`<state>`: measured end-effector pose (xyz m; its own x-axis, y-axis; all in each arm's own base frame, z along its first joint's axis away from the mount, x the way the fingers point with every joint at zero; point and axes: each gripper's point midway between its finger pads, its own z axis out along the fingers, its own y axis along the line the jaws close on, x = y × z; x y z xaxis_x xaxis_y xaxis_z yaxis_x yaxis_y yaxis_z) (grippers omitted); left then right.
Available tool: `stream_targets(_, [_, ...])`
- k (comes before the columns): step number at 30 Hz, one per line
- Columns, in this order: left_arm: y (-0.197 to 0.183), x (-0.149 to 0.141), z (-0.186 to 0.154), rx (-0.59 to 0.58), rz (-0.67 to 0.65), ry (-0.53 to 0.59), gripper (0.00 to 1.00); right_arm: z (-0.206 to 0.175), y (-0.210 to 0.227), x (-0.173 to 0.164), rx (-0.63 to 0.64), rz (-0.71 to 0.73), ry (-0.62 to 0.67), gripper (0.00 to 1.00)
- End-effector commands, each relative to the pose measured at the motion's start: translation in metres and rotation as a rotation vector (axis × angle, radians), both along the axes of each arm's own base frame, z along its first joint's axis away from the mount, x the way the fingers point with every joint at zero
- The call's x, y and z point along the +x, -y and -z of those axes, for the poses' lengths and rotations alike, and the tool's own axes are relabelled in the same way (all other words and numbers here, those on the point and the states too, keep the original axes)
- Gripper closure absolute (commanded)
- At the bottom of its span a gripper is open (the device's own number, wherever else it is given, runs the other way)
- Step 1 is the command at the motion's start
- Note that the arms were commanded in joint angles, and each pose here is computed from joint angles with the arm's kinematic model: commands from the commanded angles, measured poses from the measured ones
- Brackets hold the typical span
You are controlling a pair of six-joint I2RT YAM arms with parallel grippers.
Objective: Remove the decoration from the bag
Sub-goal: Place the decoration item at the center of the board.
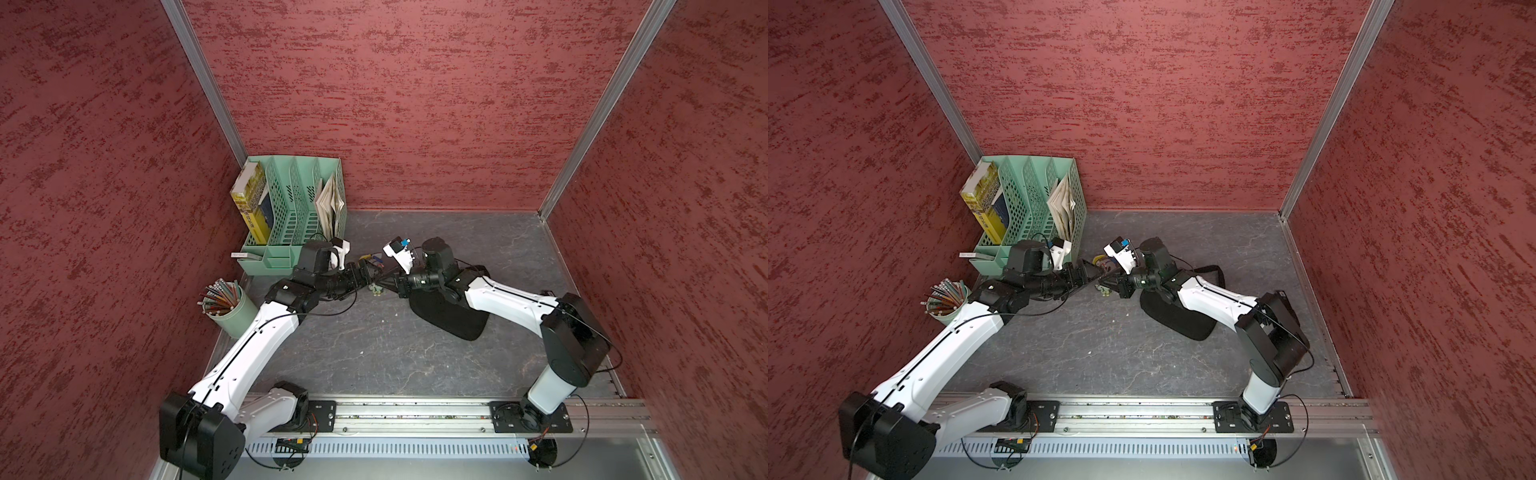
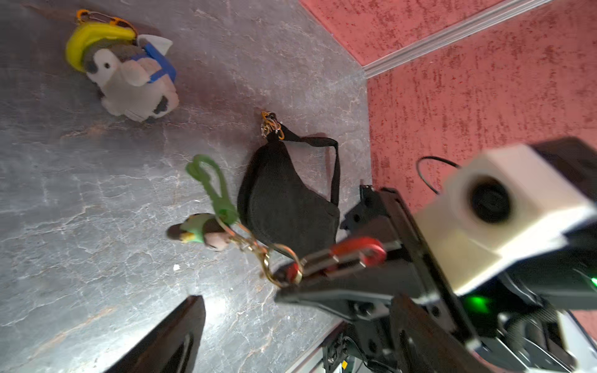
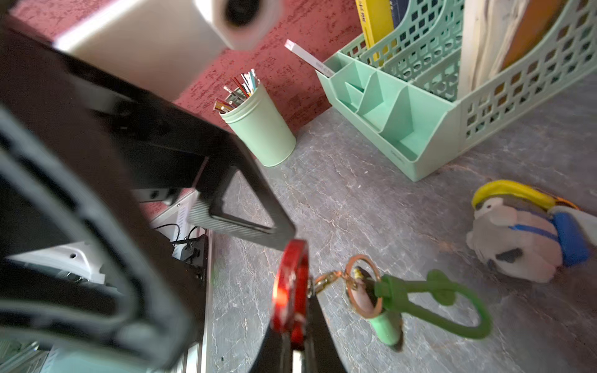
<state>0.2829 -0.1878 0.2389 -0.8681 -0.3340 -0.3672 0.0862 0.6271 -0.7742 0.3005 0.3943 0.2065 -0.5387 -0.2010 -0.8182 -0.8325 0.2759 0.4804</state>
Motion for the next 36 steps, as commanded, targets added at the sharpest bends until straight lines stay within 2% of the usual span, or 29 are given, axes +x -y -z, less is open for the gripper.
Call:
stream_targets(1, [0.006, -0.003, -0.023, -0.059, 0.046, 0.052, 0.07, 0.006, 0.003, 0.015, -0.020, 0.053, -0.034, 1.00])
stream_targets(6, [0.010, -0.008, -0.015, -0.082, 0.074, 0.019, 0.08, 0.006, 0.006, 0.021, -0.023, 0.076, -0.028, 1.00])
stream_targets(9, [0.006, -0.008, -0.014, -0.063, 0.061, 0.029, 0.07, 0.014, 0.006, 0.028, -0.039, 0.098, -0.065, 1.00])
stream_targets(17, [-0.010, -0.004, -0.015, -0.020, -0.005, 0.061, 0.07, 0.044, -0.002, 0.043, -0.042, 0.135, -0.261, 1.00])
stream_targets(24, [-0.012, -0.006, -0.013, -0.010, -0.005, 0.064, 0.07, 0.086, 0.026, 0.073, -0.095, 0.302, -0.424, 1.00])
stream_targets(27, [-0.014, -0.005, -0.012, 0.000, -0.010, 0.068, 0.07, 0.096, 0.037, 0.083, -0.128, 0.361, -0.447, 0.86])
stream_targets(30, [-0.018, 0.000, -0.009, 0.020, -0.028, 0.090, 0.07, 0.090, 0.047, 0.091, -0.156, 0.406, -0.420, 0.57])
stream_targets(31, [-0.022, 0.003, -0.006, 0.034, -0.044, 0.096, 0.07, 0.085, 0.051, 0.093, -0.169, 0.417, -0.396, 0.51])
stream_targets(36, [-0.035, 0.017, -0.009, 0.062, -0.114, 0.152, 0.07, 0.053, 0.081, 0.099, -0.243, 0.497, -0.294, 0.41])
